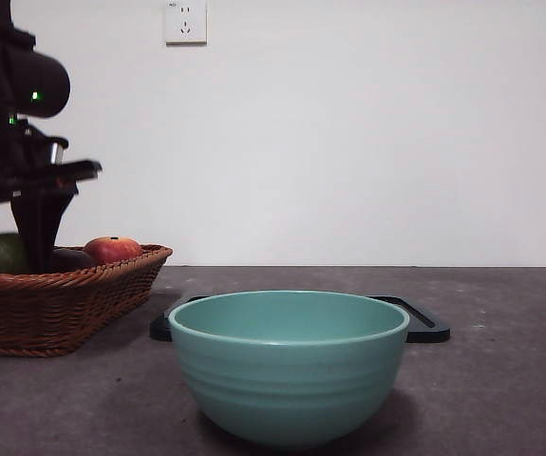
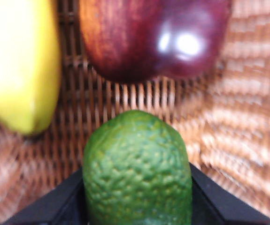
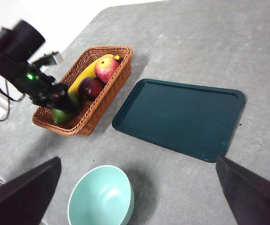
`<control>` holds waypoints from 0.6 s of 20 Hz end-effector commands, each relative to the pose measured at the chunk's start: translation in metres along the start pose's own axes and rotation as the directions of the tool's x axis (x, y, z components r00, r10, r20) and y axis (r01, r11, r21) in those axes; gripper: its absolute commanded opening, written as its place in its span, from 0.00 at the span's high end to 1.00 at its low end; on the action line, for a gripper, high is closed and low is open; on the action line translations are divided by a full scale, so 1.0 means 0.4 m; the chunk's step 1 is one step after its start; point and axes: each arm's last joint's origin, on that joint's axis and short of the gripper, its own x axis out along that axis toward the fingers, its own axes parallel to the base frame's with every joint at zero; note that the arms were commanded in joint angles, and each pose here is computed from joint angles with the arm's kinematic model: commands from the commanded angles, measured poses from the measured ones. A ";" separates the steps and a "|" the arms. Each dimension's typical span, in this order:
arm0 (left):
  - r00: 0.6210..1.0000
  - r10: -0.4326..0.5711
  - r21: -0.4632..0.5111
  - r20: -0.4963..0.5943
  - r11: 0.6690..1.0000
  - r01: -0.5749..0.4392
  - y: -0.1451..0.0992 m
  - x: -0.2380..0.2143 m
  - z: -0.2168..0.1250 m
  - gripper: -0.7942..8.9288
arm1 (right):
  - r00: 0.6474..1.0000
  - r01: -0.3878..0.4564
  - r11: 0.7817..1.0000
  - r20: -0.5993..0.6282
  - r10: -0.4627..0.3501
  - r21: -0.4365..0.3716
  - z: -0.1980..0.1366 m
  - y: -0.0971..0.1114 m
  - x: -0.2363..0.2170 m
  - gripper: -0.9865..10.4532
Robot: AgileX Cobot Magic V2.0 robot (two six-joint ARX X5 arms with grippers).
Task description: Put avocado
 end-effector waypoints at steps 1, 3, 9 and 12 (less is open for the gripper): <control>0.999 -0.025 0.042 0.048 0.999 0.023 -0.030 -0.066 -0.009 0.76 | 1.000 -0.008 1.000 0.014 0.008 -0.014 0.011 0.007 -0.006 0.42; 0.993 -0.052 0.076 0.105 0.996 0.044 -0.060 -0.124 -0.040 0.76 | 1.000 -0.008 1.000 0.014 0.008 -0.013 0.011 0.007 -0.006 0.42; 0.958 -0.245 0.254 0.148 0.946 0.203 -0.189 -0.247 -0.172 0.76 | 1.000 -0.009 1.000 0.013 0.009 -0.013 0.011 0.007 -0.006 0.42; 0.940 -0.318 0.398 0.121 0.883 0.248 -0.281 -0.256 -0.232 0.76 | 1.000 -0.009 1.000 0.013 0.009 -0.013 0.011 0.007 -0.006 0.42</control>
